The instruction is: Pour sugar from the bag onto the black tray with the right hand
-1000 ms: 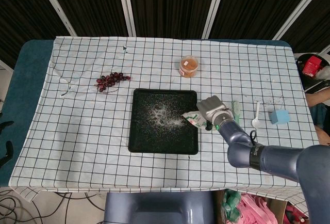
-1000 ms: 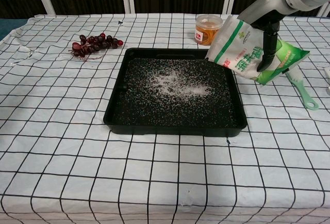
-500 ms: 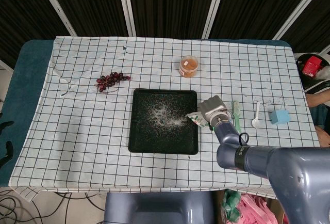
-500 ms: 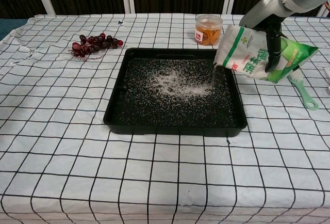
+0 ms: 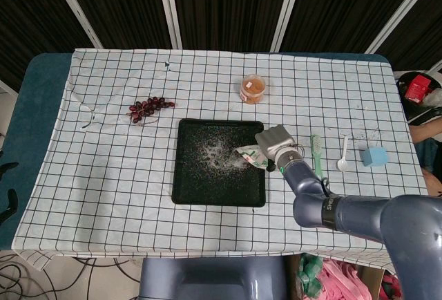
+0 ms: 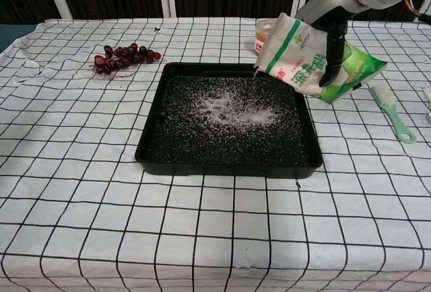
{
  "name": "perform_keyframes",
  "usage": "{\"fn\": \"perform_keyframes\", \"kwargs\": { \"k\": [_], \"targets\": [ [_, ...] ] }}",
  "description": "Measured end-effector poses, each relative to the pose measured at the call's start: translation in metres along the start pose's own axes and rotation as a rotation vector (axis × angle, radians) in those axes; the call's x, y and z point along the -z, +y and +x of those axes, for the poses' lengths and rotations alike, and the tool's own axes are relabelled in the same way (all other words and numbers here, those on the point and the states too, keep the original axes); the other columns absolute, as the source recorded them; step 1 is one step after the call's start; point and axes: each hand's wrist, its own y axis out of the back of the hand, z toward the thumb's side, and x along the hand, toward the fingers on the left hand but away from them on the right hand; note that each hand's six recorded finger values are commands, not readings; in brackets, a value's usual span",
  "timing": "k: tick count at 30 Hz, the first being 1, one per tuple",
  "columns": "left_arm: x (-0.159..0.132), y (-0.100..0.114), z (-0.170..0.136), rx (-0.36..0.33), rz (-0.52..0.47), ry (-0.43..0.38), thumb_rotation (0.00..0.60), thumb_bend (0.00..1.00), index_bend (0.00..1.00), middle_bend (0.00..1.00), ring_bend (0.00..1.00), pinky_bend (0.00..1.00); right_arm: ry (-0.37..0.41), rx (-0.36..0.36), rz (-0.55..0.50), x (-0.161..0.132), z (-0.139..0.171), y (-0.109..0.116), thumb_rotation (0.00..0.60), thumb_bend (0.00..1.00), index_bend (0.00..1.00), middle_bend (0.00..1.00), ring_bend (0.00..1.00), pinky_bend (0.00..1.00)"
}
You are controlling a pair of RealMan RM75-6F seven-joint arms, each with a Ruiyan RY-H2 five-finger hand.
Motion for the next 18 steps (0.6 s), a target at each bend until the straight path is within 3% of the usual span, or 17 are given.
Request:
{"fn": "perform_keyframes", "kwargs": {
  "k": [9, 18],
  "targets": [
    [0.0, 0.0, 0.0, -0.001, 0.002, 0.0, 0.6, 0.62, 0.22, 0.04, 0.0, 0.0, 0.118, 0.177, -0.249, 0.014, 0.005, 0.002, 0.6, 0.39, 0.57, 0.42, 0.54, 0.55],
    [0.0, 0.0, 0.0, -0.001, 0.005, 0.002, 0.6, 0.62, 0.22, 0.04, 0.0, 0.0, 0.18, 0.346, -0.581, 0.057, 0.013, -0.016, 0.6, 0.39, 0.57, 0.41, 0.53, 0.55]
  ]
}}
